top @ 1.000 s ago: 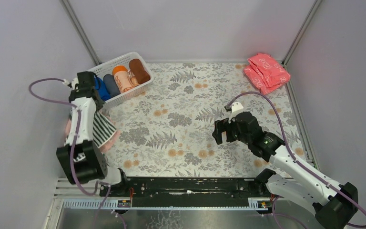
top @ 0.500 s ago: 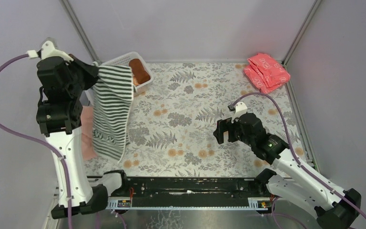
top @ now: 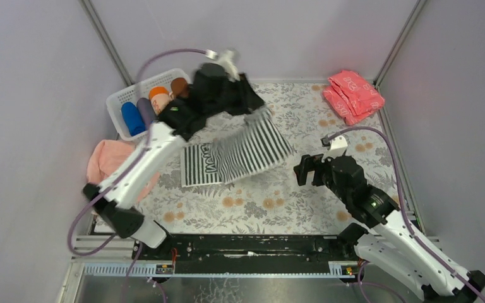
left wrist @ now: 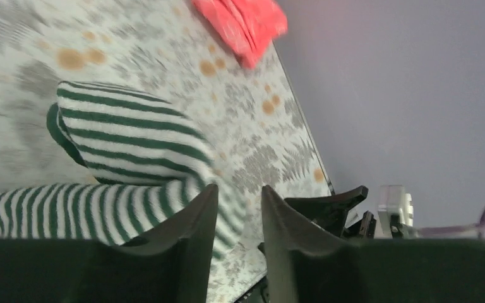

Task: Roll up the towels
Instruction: Place the towel at the center of the board.

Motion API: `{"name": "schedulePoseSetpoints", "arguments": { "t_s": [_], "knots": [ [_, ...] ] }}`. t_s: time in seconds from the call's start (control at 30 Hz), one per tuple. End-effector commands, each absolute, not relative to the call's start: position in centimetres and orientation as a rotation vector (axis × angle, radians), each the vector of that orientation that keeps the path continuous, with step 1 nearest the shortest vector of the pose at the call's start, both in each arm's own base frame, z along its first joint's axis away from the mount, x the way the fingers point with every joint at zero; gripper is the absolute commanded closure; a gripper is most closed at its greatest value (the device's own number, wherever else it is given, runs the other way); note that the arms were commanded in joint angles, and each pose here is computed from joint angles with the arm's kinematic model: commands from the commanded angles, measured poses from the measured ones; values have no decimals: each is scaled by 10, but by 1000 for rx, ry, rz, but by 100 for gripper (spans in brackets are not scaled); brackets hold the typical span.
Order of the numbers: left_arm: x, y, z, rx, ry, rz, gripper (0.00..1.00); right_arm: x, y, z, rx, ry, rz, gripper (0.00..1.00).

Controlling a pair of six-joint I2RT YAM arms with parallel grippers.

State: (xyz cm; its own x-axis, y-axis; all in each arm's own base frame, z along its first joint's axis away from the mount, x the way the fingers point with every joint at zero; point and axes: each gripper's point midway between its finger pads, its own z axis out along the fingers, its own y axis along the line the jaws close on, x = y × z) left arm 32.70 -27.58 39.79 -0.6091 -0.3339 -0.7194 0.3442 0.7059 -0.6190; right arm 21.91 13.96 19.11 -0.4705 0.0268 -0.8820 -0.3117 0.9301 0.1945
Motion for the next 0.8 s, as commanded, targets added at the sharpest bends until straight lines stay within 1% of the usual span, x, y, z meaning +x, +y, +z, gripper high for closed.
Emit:
{"name": "schedulePoseSetpoints", "arguments": {
  "t_s": [0.0,0.07,0.1,0.2,0.27,0.37,0.6,0.77],
  "knots": [
    [332,-364,369,187,2026,-981,61,226,120,211,-96,1967,328,1],
    [333,-378,350,206,2076,-956,51,226,117,210,-88,1968,314,1],
    [334,-377,343,195,2092,-941,48,225,115,209,-83,1969,308,1],
    [331,-358,320,148,2112,-868,38,224,114,205,-85,1977,298,1],
    [327,-335,304,93,2132,-805,34,224,115,200,-90,1989,297,1],
    [320,-284,271,-46,2186,-719,31,225,120,190,-94,2023,307,1],
    [301,-152,179,-452,2310,-549,31,228,131,168,-107,2087,321,1],
    [277,-88,131,-669,2371,-412,33,230,133,161,-121,2102,311,1]
  ]
}}
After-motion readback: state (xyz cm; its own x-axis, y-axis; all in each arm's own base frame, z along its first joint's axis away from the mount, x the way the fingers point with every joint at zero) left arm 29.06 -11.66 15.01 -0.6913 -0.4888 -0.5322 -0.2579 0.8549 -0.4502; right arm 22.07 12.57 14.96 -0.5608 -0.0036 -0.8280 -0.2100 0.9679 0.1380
